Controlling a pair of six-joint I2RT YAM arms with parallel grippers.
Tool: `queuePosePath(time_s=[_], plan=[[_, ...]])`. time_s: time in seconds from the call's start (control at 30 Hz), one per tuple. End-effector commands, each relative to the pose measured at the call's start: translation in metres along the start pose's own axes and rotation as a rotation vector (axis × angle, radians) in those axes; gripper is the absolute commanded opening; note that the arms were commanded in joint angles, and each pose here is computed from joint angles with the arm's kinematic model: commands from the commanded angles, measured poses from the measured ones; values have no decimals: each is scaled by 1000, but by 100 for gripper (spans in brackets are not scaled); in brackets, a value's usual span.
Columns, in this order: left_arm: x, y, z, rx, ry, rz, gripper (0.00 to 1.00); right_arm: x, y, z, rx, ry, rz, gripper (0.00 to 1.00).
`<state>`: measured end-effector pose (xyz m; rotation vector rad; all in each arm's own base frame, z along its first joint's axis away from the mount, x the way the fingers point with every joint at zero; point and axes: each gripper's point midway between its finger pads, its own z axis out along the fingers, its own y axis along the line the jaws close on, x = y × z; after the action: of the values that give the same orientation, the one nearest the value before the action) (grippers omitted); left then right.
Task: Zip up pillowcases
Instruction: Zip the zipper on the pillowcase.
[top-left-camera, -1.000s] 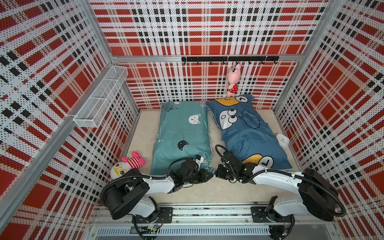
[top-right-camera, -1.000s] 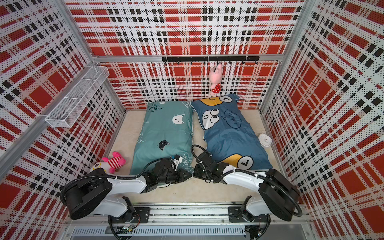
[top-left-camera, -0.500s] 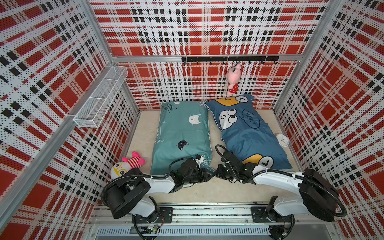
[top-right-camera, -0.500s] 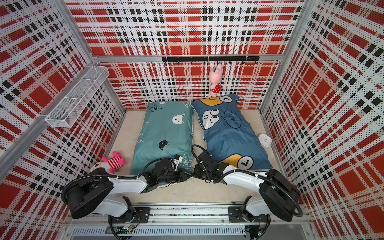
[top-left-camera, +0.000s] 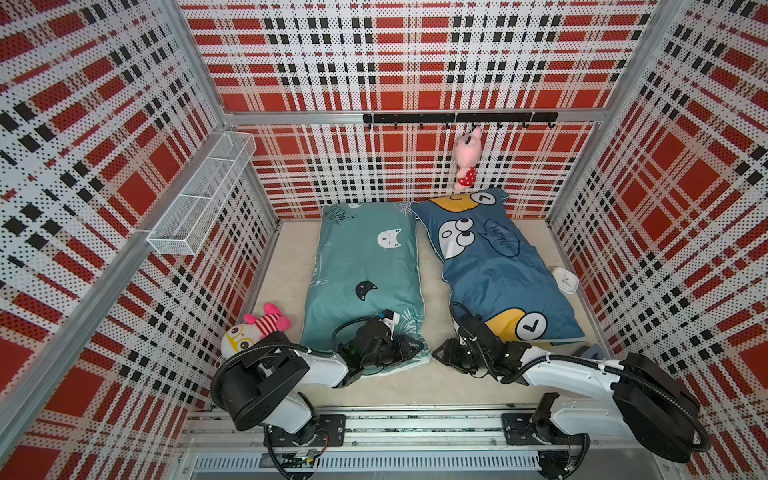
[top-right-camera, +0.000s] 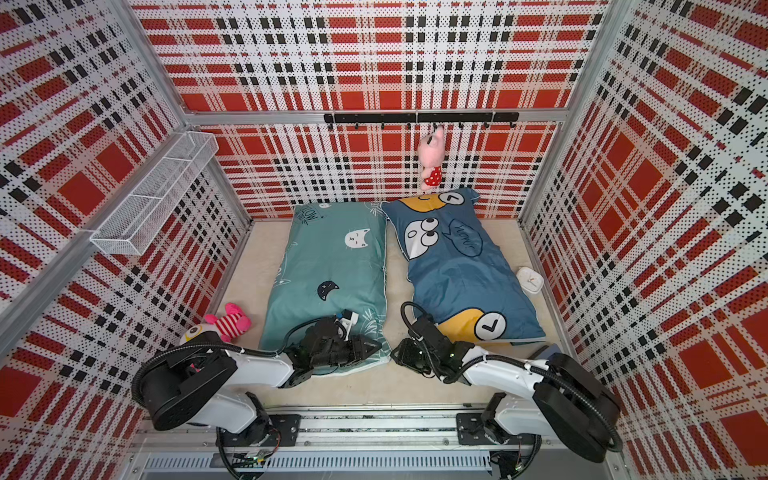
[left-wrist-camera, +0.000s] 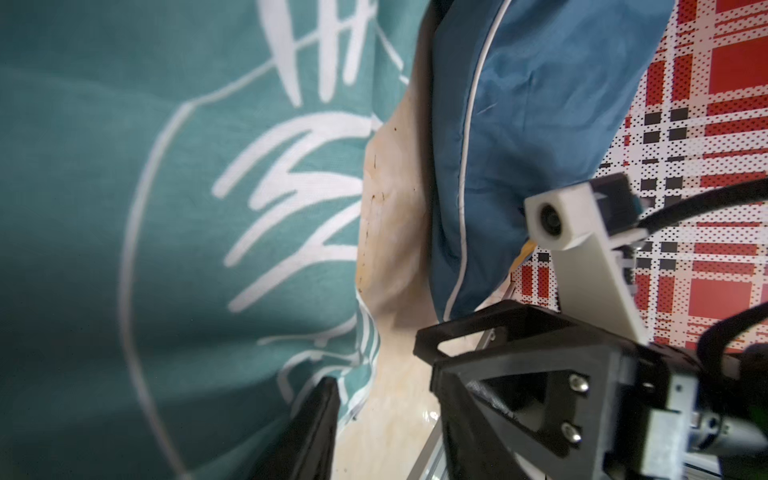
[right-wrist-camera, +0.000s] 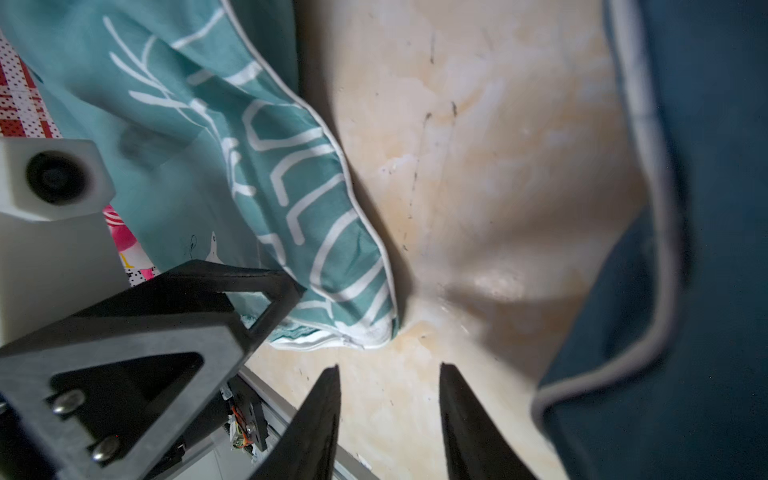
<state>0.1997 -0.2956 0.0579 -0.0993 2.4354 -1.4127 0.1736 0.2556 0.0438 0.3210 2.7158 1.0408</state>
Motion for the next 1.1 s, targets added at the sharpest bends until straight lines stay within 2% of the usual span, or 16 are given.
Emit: queuePosePath(time_s=[0.0,0.1,0.37,0.83,0.93,1.07], plan=[[-3,-1,-1,16,-19,2,45,-4,16,2,-84,-13,41,43],[-4,6,-2,-4,-31,-3,45,-3,15,9,-74,-4,43,41],[-22,52,-10,-102,-119,-72,43,1,12,22,-71,-4,73,40],[-16,65,-12,-98,-122,-118,42,-6,8,43,-39,-39,101,40],[-16,64,-14,-93,-127,-117,42,-10,8,47,-47,-59,116,35],[-18,59,-18,-77,-139,-113,42,-15,12,41,-40,-93,109,17]])
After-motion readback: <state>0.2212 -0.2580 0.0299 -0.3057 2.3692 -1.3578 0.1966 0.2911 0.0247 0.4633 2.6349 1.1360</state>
